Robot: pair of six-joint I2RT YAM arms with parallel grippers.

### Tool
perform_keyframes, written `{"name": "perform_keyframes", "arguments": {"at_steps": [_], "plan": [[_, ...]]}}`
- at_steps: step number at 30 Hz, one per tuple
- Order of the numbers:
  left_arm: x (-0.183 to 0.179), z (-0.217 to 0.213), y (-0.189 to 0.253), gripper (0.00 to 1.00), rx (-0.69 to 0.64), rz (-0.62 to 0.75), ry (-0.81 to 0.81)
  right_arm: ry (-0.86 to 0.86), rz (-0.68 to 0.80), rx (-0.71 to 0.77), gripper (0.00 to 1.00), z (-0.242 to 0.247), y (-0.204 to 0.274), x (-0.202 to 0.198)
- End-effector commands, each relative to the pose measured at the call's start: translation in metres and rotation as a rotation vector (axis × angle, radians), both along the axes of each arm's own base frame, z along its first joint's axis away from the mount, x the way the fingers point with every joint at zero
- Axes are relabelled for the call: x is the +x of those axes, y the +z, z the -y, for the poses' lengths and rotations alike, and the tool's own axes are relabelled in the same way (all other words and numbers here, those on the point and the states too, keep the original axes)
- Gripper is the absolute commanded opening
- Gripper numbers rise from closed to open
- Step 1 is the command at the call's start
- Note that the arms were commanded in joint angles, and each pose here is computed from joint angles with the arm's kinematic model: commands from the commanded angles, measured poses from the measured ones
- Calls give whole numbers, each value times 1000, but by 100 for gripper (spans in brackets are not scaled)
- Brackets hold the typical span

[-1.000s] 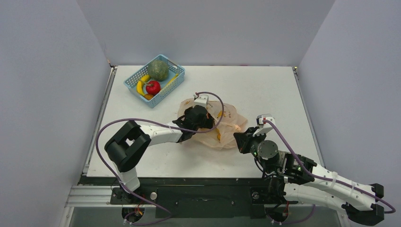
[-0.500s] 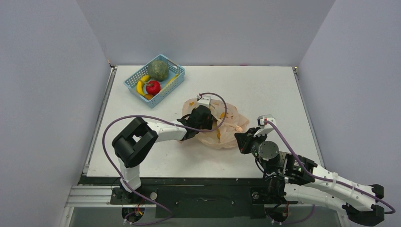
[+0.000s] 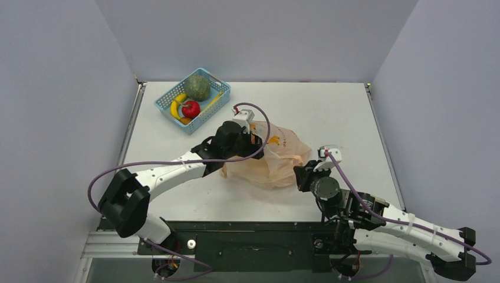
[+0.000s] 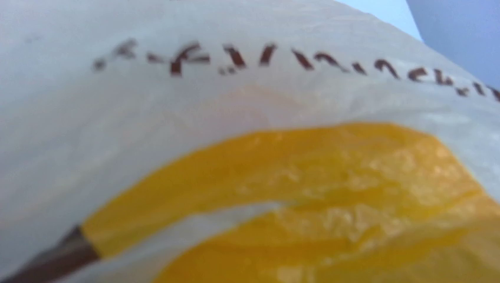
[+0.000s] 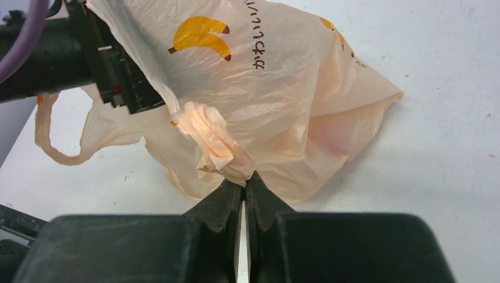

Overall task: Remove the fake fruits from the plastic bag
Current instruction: Take out the fake fruit from the plastic bag.

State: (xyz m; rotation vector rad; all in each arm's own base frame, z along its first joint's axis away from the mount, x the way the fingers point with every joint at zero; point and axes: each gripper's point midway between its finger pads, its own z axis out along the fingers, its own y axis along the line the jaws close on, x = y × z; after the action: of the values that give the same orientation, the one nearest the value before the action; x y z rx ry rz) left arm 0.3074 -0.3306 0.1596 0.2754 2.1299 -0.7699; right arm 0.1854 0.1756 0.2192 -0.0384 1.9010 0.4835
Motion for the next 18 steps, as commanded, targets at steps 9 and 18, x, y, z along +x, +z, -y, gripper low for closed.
{"name": "perform_keyframes", "arguments": {"at_steps": [9,18], "plan": [[-90,-33,5,14,-28,-208,-172,-109,101,90,0,25,40,8],[-141,-34,67,13,-222,-162,-372,-132,108,65,0,27,32,11]]}}
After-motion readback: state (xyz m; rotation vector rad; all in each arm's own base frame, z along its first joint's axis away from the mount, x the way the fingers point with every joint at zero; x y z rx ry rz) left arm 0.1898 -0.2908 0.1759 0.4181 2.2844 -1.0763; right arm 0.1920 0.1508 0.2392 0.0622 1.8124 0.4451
